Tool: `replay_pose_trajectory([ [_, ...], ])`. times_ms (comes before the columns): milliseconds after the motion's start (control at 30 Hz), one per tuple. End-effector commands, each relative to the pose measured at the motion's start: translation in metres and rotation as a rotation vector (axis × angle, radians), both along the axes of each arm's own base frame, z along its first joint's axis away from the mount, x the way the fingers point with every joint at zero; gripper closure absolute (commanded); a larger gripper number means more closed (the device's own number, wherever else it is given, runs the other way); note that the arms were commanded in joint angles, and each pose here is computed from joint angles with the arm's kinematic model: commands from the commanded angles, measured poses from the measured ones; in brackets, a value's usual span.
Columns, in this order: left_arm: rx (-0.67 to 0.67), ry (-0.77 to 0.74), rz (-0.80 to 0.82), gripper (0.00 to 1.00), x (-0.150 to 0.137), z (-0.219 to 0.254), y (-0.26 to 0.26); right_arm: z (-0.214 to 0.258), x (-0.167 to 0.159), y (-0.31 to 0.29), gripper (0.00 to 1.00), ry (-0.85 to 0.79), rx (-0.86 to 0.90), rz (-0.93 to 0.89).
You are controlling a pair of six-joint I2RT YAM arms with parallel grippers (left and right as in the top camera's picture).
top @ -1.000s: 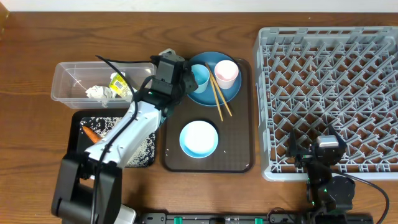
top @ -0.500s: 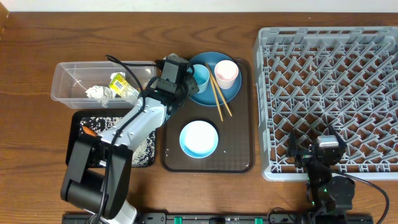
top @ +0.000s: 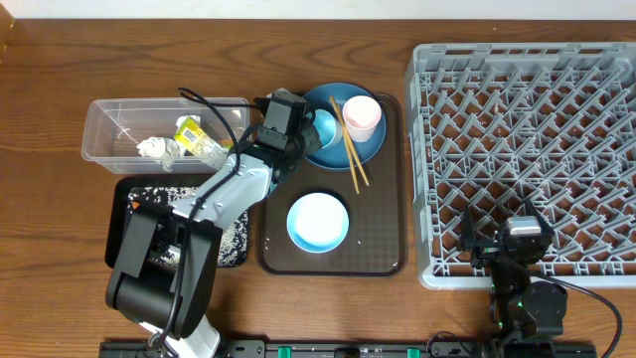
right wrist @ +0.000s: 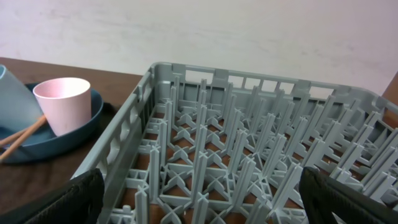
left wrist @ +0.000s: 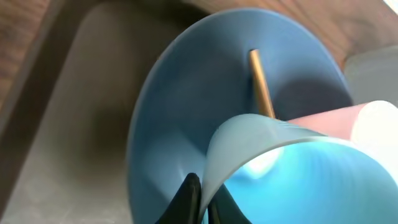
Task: Sort waste into correct bins and load items into the dishwasher rack
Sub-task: 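Lift the blue cup and tilt it sideways toward the rack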
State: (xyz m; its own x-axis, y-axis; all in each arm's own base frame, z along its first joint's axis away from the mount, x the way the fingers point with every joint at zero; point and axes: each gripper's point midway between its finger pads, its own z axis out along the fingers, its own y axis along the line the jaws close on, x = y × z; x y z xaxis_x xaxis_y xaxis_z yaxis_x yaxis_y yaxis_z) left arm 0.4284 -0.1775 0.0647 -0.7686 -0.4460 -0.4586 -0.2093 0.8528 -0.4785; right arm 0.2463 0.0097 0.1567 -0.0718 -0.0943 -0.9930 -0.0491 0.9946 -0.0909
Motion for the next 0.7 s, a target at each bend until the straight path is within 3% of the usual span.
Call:
replay_pose_trajectory([
  [0,-0.025,-0.075,0.005,0.94,0.007,0.033,0.001,-0.002,0.000,-0.002,0.01,0.005,-0.010,-0.008],
  [133,-0.034,-0.152,-0.001,0.94,0.006,0.072,0.008,-0.002,0.000,-0.002,0.01,0.005,-0.010,-0.008],
  [267,-0.087,-0.181,-0.023,0.94,-0.013,0.114,0.015,-0.001,0.000,-0.002,0.01,0.004,-0.010,-0.008],
  [667,-0.693,-0.010,-0.585,0.94,-0.147,0.213,-0.006,-0.002,0.000,-0.002,0.01,0.005,-0.010,-0.008],
])
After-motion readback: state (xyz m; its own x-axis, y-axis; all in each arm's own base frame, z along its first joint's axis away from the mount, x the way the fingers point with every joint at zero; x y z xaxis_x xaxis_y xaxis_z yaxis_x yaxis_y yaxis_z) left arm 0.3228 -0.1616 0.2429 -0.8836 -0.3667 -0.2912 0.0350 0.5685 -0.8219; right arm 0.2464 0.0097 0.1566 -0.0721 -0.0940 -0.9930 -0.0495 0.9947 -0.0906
